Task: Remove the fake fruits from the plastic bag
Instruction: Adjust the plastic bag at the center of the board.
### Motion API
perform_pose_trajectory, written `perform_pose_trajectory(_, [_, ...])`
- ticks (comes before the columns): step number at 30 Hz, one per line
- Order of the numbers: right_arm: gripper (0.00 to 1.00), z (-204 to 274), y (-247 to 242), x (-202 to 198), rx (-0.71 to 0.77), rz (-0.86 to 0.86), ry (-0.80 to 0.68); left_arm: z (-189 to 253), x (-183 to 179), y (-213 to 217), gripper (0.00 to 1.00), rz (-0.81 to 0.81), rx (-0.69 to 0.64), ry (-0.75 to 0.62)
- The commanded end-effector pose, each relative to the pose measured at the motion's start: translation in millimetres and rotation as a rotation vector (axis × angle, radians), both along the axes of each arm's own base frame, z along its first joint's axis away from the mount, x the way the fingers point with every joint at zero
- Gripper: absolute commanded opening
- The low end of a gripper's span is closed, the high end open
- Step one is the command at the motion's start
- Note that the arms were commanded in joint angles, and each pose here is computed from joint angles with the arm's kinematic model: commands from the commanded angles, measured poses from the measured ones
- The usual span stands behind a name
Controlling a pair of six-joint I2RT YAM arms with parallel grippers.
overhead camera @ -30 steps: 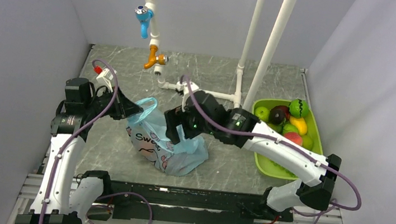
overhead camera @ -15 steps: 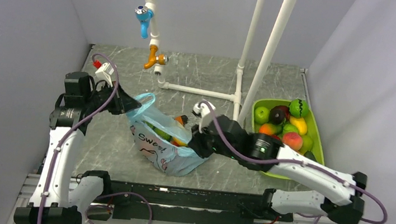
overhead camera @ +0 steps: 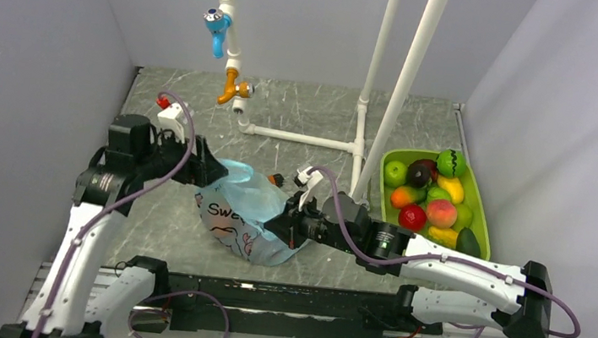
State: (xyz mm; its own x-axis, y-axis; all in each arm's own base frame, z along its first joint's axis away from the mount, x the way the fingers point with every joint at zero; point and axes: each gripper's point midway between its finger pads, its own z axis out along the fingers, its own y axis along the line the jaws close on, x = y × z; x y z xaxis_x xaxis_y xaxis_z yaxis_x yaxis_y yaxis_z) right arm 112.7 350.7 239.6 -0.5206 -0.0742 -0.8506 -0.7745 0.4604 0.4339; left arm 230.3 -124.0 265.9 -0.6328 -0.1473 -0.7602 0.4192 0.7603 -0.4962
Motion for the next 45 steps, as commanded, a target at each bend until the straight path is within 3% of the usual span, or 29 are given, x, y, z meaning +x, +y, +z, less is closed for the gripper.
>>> perform_pose_trajectory(1, [0.00,51.2,20.0,1.1,0.156,0.019,-0.037,9.0,-13.0,37.3,0.94,0.197,0.321,-0.103])
perform_pose_trajectory(3, [0.00,49.4,19.4,2.1,0.142,0.014,-0.038,12.2,-18.1,46.3,0.99,0.257,0.390,-0.130])
perform_pose_trajectory(9, [0.00,50.0,12.4,0.8,0.157,-0.003,-0.020,23.0,-21.0,35.1,0.99,0.294,0.474,-0.216])
perform_pose_trajectory(13, [0.00,50.7,5.0,1.8,0.177,-0.028,-0.013,24.5,-28.8,-3.7,0.99,0.171,0.546,-0.320])
perform_pose_trajectory(17, [0.00,51.6,-0.5,1.3,0.180,-0.037,-0.012,26.2,-43.5,-43.5,0.99,-0.011,0.522,-0.467])
perform_pose_trajectory(23, [0.00,57.5,-5.5,0.1,0.198,-0.040,-0.021,18.2,-34.8,-48.8,0.99,-0.009,0.624,-0.528])
perform_pose_trajectory(29, [0.00,52.9,-9.0,-1.2,0.185,-0.039,-0.016,11.3,-56.7,-72.5,0.99,-0.285,0.634,-0.580])
perform_pose_trajectory(37, [0.00,49.6,-12.8,-4.5,0.192,-0.031,-0.011,36.9,-91.9,-51.5,0.99,-0.440,0.551,-0.629])
perform_pose_trajectory(45, [0.00,52.2,-13.0,-6.6,0.195,-0.017,-0.018,31.9,-84.9,-32.7,0.99,-0.417,0.661,-0.638])
